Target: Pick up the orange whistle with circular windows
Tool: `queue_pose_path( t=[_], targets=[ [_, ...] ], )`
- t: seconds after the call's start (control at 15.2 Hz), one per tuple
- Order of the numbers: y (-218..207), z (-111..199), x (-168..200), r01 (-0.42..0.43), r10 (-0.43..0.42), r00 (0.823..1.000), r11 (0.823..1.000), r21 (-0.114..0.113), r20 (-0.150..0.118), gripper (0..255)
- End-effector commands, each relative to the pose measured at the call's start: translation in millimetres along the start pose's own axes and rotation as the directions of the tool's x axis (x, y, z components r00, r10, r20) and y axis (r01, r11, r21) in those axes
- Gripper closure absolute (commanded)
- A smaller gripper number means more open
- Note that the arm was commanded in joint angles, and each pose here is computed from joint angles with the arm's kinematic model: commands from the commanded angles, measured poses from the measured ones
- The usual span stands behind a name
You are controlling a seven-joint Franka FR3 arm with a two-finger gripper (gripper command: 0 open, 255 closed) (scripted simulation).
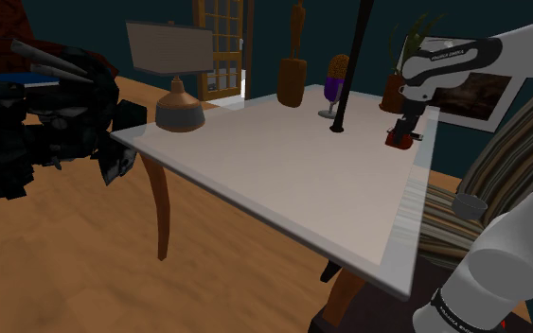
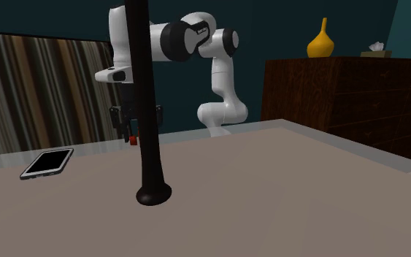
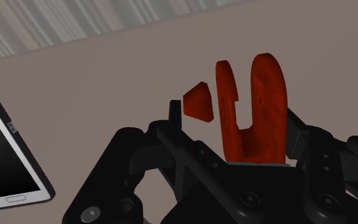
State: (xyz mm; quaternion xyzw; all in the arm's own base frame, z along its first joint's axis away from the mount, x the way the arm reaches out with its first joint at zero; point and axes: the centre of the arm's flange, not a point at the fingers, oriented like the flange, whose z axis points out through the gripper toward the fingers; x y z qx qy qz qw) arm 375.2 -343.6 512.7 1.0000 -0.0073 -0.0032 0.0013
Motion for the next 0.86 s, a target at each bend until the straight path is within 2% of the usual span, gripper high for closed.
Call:
queue_pose_path(
  t=[0.0, 0.66, 0.79],
  targets=[
    [0, -11, 0, 0.000, 0.000, 1.000, 1.000, 0.000, 0.000, 255],
    [0, -64, 0, 0.000, 0.000, 1.000, 1.000, 0.000, 0.000, 255],
    [0, -64, 0, 0.000, 0.000, 1.000, 1.000, 0.000, 0.000, 255]
  ],
)
